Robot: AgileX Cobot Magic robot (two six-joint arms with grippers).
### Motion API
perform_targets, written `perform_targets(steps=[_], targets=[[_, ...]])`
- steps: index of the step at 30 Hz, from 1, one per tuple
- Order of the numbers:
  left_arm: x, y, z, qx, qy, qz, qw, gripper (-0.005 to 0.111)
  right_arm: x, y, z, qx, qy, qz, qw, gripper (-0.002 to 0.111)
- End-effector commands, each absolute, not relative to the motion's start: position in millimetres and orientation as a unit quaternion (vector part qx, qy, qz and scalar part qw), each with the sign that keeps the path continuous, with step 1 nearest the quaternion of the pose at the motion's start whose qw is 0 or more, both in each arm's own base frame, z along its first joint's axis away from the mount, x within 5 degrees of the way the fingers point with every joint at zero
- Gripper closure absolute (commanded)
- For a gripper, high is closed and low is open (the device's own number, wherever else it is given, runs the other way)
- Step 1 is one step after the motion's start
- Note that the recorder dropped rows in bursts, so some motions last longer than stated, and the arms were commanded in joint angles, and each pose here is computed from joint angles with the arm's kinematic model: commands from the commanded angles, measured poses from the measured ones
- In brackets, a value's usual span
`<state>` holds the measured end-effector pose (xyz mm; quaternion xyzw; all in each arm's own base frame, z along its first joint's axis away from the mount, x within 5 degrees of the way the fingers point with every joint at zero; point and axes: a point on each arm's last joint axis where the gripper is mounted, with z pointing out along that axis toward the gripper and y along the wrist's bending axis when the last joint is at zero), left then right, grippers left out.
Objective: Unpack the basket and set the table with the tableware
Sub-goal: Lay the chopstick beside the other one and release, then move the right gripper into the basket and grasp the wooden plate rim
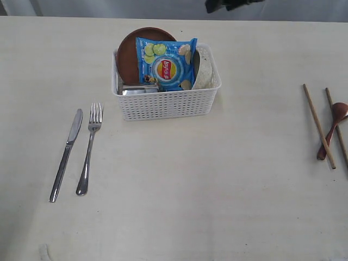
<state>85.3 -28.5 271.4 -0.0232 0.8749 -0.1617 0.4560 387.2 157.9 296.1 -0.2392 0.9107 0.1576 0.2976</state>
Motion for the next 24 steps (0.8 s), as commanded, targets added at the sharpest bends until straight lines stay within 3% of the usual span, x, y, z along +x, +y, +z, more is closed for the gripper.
perform_targets(steps=[1,16,24], targets=[[84.1,-29.3,270.2,-0.017,0.874,-0.166,0.456,0.107,391.8,188.0,302.0,-0.290,0.892,0.141,0.318,0.063],[84.1,-29.6,270.4,-0.016,0.874,-0.167,0.457,0.107,436.0,236.1,267.8,-0.340,0.877,0.137,0.311,0.063],[84.3,-29.7,270.7,-0.015,0.873,-0.167,0.459,0.107,451.8,246.2,234.6,-0.387,0.877,0.130,0.255,0.063]])
